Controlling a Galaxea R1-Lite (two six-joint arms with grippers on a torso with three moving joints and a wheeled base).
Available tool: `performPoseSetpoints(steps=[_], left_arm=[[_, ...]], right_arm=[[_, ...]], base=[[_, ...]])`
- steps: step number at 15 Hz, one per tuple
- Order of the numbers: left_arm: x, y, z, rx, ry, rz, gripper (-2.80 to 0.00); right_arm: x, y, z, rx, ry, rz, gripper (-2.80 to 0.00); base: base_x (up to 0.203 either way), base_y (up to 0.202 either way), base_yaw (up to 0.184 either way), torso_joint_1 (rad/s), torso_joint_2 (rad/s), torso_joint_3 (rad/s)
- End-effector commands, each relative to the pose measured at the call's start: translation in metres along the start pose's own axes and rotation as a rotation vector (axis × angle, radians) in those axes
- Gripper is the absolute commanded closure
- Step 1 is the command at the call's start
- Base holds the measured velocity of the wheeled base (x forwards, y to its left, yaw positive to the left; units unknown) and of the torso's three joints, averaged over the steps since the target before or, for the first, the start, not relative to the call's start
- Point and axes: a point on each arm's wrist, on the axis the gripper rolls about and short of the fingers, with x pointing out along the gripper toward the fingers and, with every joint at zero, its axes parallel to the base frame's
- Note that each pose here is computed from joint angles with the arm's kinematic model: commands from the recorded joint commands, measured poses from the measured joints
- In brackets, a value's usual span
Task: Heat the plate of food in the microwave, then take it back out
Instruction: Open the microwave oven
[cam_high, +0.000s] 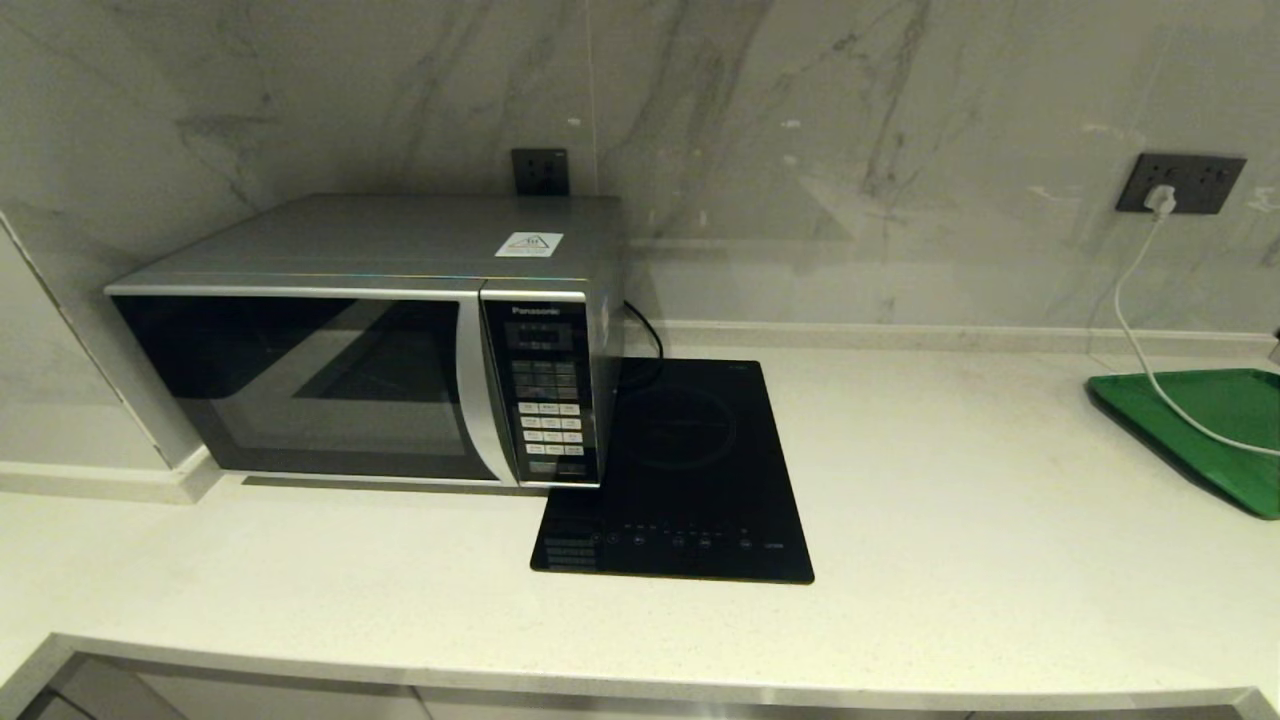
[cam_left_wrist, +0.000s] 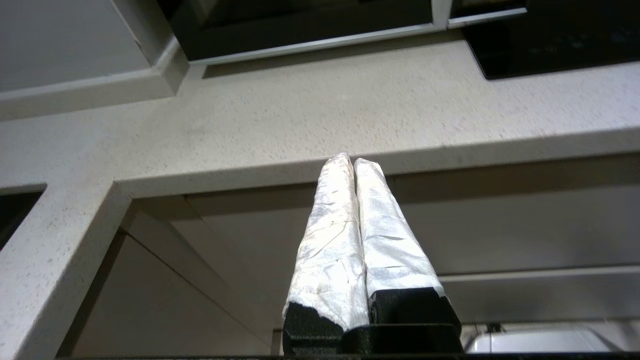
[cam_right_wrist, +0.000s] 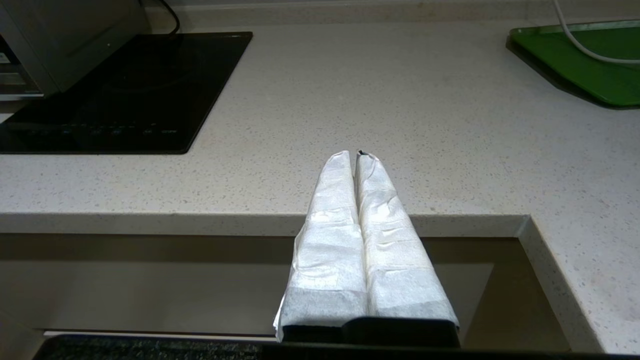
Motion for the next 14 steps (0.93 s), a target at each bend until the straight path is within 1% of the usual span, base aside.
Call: performPoseSetpoints(steps=[1, 2, 3, 4, 5, 6, 7, 8, 14], left_arm=[[0.009, 0.0, -0.003, -0.022, -0.127, 0.03, 0.0], [0.01, -0.001, -0.003, -0.041, -0.134, 0.02, 0.0], [0.012, -0.002, -0.008, -0.038, -0.113, -0.018, 0.0], [0.013, -0.003, -0.009, -0.012, -0.136, -0.037, 0.0], [0.014, -0.004, -0.012, -0.011, -0.113, -0.045, 0.0], [0.014, -0.004, -0.015, -0.024, -0.078, -0.056, 0.0], [0.013, -0.004, -0.015, -0.074, -0.05, -0.065, 0.0], [0.012, -0.004, -0.015, -0.081, -0.035, -0.066, 0.0], [0.012, -0.004, -0.015, -0.092, -0.053, -0.051, 0.0]], right_arm=[[0.0, 0.0, 0.0, 0.0, 0.0, 0.0, 0.0], [0.0, 0.0, 0.0, 0.0, -0.001, 0.001, 0.0], [0.0, 0.0, 0.0, 0.0, 0.0, 0.0, 0.0], [0.0, 0.0, 0.0, 0.0, -0.002, -0.001, 0.0], [0.0, 0.0, 0.0, 0.0, -0.002, 0.0, 0.0], [0.0, 0.0, 0.0, 0.0, -0.001, 0.001, 0.0], [0.0, 0.0, 0.0, 0.0, 0.0, 0.0, 0.0], [0.0, 0.0, 0.0, 0.0, -0.001, 0.0, 0.0], [0.0, 0.0, 0.0, 0.0, 0.0, 0.0, 0.0]], base=[[0.0, 0.0, 0.0, 0.0, 0.0, 0.0], [0.0, 0.0, 0.0, 0.0, 0.0, 0.0], [0.0, 0.0, 0.0, 0.0, 0.0, 0.0], [0.0, 0.0, 0.0, 0.0, 0.0, 0.0], [0.0, 0.0, 0.0, 0.0, 0.0, 0.0], [0.0, 0.0, 0.0, 0.0, 0.0, 0.0], [0.0, 0.0, 0.0, 0.0, 0.0, 0.0], [0.0, 0.0, 0.0, 0.0, 0.0, 0.0], [0.0, 0.0, 0.0, 0.0, 0.0, 0.0]])
